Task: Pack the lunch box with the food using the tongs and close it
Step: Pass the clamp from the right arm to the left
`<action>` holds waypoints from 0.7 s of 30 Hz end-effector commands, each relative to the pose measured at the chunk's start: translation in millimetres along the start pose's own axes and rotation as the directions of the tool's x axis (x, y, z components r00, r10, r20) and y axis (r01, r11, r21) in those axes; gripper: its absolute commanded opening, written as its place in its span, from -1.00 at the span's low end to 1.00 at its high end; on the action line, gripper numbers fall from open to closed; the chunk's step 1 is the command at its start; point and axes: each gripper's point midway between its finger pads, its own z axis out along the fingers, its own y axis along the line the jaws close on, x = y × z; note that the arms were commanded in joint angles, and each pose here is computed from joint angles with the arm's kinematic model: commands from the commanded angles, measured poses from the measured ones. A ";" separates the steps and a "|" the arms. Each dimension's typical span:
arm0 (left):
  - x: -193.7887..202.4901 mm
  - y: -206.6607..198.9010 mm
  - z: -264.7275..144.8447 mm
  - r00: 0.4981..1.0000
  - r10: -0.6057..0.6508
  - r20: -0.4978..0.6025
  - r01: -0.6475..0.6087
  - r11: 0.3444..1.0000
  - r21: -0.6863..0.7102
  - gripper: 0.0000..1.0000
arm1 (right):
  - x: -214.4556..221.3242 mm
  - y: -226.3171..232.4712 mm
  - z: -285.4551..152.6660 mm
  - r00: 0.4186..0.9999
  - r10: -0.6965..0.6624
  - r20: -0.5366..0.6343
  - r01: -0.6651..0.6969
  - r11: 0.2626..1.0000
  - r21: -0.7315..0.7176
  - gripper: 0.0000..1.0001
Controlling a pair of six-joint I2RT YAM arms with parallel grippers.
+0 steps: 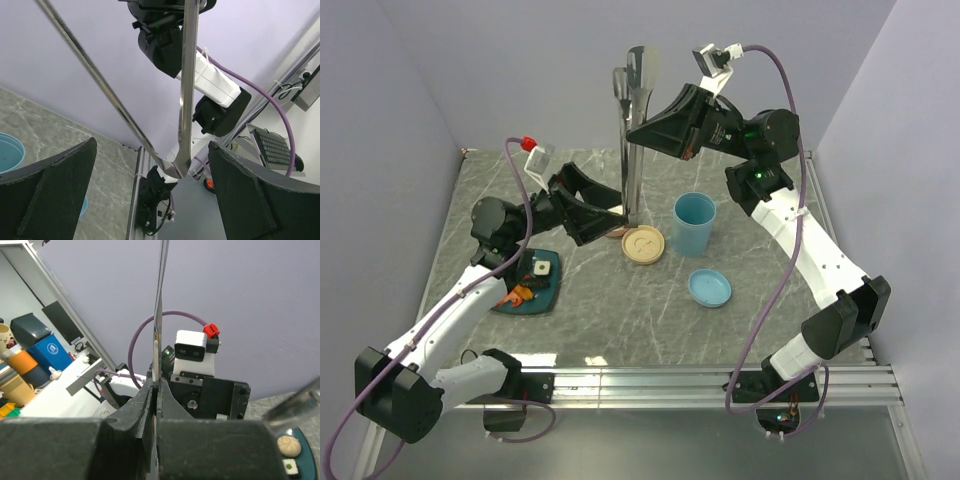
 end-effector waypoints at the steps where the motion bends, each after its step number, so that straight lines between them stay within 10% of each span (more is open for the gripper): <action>1: -9.0 -15.4 6.5 0.998 0.056 0.023 -0.057 0.997 0.054 0.99 | -9.7 10.6 5.9 0.997 -0.072 0.041 0.073 0.997 -0.029 -1.00; 21: -49.9 -27.1 26.8 0.994 0.055 0.099 -0.061 0.996 0.062 0.33 | 17.1 -28.2 21.4 0.999 0.017 0.048 -0.020 0.998 0.059 -1.00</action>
